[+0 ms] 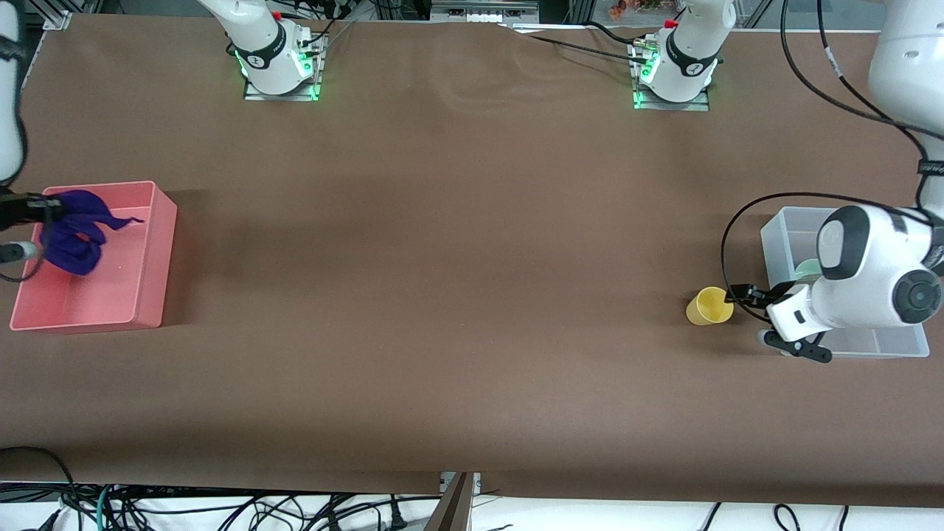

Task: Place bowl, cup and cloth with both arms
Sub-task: 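Drop the cloth into the pink bin while the left gripper grasps the cup, then place the yellow cup into the green bowl with the left gripper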

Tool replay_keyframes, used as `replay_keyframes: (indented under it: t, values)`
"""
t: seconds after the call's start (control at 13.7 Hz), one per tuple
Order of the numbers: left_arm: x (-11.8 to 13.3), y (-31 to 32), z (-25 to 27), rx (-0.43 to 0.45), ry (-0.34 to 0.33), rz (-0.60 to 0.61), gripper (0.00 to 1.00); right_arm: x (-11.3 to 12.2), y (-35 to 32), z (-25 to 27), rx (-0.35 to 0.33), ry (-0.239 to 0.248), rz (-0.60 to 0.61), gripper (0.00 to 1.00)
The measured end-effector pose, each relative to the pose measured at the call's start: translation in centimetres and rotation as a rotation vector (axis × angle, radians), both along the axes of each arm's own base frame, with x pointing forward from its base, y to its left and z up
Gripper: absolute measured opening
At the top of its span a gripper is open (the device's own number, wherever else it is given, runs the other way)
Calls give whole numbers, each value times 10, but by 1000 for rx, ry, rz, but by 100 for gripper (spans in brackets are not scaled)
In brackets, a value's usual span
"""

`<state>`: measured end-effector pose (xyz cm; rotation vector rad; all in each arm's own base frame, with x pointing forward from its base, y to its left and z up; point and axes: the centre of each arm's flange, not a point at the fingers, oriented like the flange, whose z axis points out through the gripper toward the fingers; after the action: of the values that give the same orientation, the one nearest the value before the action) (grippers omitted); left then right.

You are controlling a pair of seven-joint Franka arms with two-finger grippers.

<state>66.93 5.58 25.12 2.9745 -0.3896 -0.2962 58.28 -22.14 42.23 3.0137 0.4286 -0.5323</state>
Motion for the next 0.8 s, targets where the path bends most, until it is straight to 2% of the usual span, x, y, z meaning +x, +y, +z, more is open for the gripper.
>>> replay_keyframes:
  t: [0.29,0.59,0.8]
  values:
    - [-1,-4,-29,-3,18,88,44,-6,-54,-68,-2,32,46,8]
    - [0,-9,-30,2,22,120,4,-8,-57,-158,-8,-19,62,8]
    - [3,-4,-12,13,42,123,4,-10,-54,-203,0,-21,59,8]
